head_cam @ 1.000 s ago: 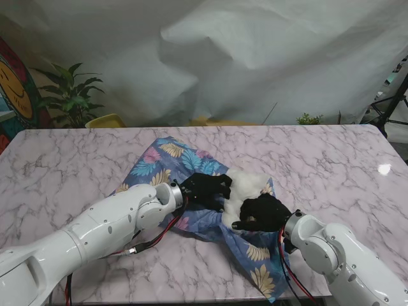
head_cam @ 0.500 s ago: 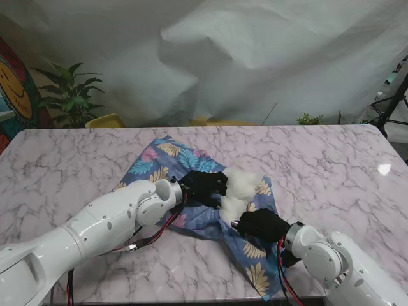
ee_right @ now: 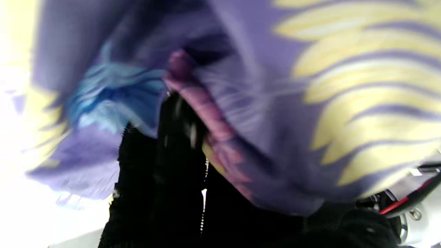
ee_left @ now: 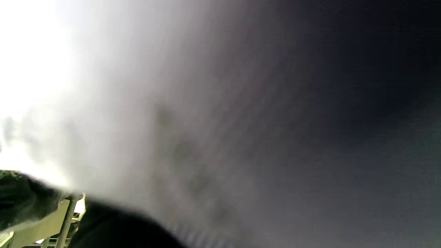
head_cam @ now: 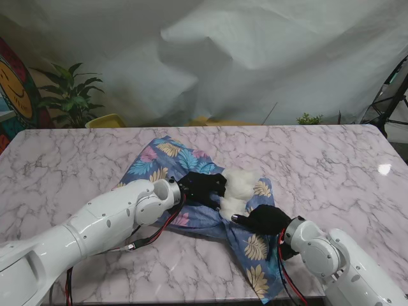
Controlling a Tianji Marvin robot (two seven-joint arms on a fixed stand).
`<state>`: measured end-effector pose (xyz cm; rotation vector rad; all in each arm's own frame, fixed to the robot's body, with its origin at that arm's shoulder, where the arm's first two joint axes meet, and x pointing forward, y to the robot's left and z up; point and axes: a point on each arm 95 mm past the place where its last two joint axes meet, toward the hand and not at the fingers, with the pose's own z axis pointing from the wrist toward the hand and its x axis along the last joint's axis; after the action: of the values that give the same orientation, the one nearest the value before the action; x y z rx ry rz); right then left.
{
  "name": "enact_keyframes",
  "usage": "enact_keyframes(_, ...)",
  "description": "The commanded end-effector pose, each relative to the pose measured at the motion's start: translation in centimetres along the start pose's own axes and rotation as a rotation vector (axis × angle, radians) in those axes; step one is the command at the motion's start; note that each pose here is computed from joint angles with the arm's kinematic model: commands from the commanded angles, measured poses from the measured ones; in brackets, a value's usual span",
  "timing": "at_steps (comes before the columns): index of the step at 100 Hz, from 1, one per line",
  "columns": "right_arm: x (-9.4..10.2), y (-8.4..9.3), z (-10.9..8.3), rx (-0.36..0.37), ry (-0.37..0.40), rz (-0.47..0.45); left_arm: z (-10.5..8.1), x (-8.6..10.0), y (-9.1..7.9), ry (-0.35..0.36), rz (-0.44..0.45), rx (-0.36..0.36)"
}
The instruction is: Put a pillowcase on a pillow
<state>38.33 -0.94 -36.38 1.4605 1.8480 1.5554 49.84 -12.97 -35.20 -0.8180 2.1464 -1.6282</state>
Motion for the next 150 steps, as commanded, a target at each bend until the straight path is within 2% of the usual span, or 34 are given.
enact_keyframes(1,-0.4,0.5,-0.5,0.007,-0.001,0.018,-0.9,-1.1,2.7,-0.029,-0.005,-0.086)
enact_keyframes(19,-0.5,2.8,-1.3,0.026,-0.066,-0.161,-0.7,-0.7,3.2,0.0,-0.02,-0.097)
enact_keyframes(30,-0.3,4.0,-1.6,0.064,-0.109,-0.266,-0.6,-0.5,3.5,0.016,-0.029,-0.1)
enact_keyframes(36,-0.3,4.5,-1.5,0.077,-0.112,-0.288,-0.6,-0.4,3.6,0.022,-0.034,-0.1)
enact_keyframes(49,-0.2,4.8,-0.7,0.092,-0.072,-0.274,-0.6,-0.2,3.8,0.027,-0.04,-0.095)
enact_keyframes(59,0.0,4.4,-0.2,0.08,-0.024,-0.195,-0.6,-0.2,3.9,0.026,-0.043,-0.091)
enact_keyframes(64,0.4,4.2,-0.3,0.099,-0.019,-0.152,-0.6,-0.3,3.9,0.024,-0.045,-0.089)
enact_keyframes(77,1.0,4.4,-0.9,0.145,-0.038,-0.158,-0.7,-0.5,3.9,0.016,-0.049,-0.088)
enact_keyframes(94,1.2,4.1,-1.1,0.153,-0.006,-0.076,-0.7,-0.5,3.9,0.015,-0.051,-0.086)
enact_keyframes(102,0.6,3.4,-0.5,0.063,0.066,-0.064,-0.7,-0.5,3.9,0.015,-0.052,-0.084)
enact_keyframes(119,0.2,2.0,0.6,-0.046,0.158,0.007,-0.8,-0.5,3.9,0.014,-0.055,-0.089)
enact_keyframes(126,0.1,1.4,1.1,-0.131,0.198,0.042,-0.8,-0.5,3.9,0.014,-0.056,-0.09)
enact_keyframes(139,0.6,0.5,1.8,-0.255,0.259,0.197,-0.8,-0.5,4.0,0.017,-0.058,-0.094)
enact_keyframes(146,1.0,0.5,1.8,-0.252,0.288,0.328,-0.9,-0.4,4.0,0.019,-0.059,-0.097)
enact_keyframes(150,1.1,0.3,1.7,-0.226,0.295,0.37,-0.9,-0.4,4.0,0.02,-0.06,-0.098)
